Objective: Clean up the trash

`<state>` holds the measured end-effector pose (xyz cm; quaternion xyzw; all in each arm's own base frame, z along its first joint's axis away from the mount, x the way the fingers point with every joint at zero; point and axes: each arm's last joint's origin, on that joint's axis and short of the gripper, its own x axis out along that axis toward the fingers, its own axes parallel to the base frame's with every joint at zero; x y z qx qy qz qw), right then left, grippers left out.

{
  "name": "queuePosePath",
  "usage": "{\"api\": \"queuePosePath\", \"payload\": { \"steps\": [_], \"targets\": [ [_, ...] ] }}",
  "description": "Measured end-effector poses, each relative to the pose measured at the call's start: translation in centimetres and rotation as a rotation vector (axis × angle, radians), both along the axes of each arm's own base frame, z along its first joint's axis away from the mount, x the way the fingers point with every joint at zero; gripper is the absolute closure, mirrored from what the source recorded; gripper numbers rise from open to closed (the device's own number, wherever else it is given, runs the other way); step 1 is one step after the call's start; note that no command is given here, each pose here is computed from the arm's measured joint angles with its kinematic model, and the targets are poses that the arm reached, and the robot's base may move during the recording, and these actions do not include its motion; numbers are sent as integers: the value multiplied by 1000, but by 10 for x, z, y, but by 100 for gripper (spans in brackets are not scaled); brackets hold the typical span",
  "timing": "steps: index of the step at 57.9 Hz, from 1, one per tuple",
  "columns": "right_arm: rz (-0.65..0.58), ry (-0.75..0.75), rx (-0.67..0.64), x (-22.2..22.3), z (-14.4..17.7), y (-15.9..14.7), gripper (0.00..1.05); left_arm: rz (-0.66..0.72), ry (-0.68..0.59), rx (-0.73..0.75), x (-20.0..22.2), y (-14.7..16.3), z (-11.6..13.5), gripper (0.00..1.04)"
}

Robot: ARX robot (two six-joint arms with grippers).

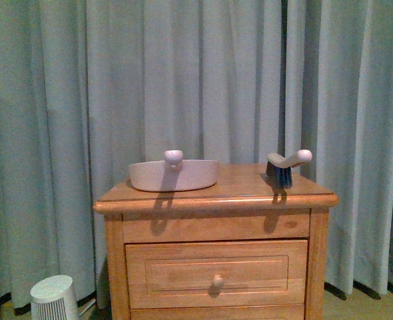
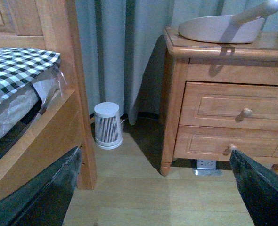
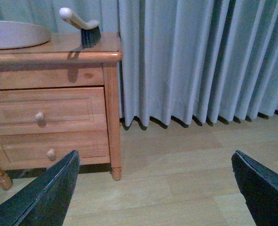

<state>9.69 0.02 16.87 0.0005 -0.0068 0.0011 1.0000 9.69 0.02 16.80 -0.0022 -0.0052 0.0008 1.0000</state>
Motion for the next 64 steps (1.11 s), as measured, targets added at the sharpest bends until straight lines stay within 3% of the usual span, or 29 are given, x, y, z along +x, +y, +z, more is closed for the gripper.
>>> {"api": "queuePosePath", "payload": {
  "steps": [64],
  "targets": [
    [0,0,0,0,0,0,7,0,0,0,0,0,0,8]
  ]
}}
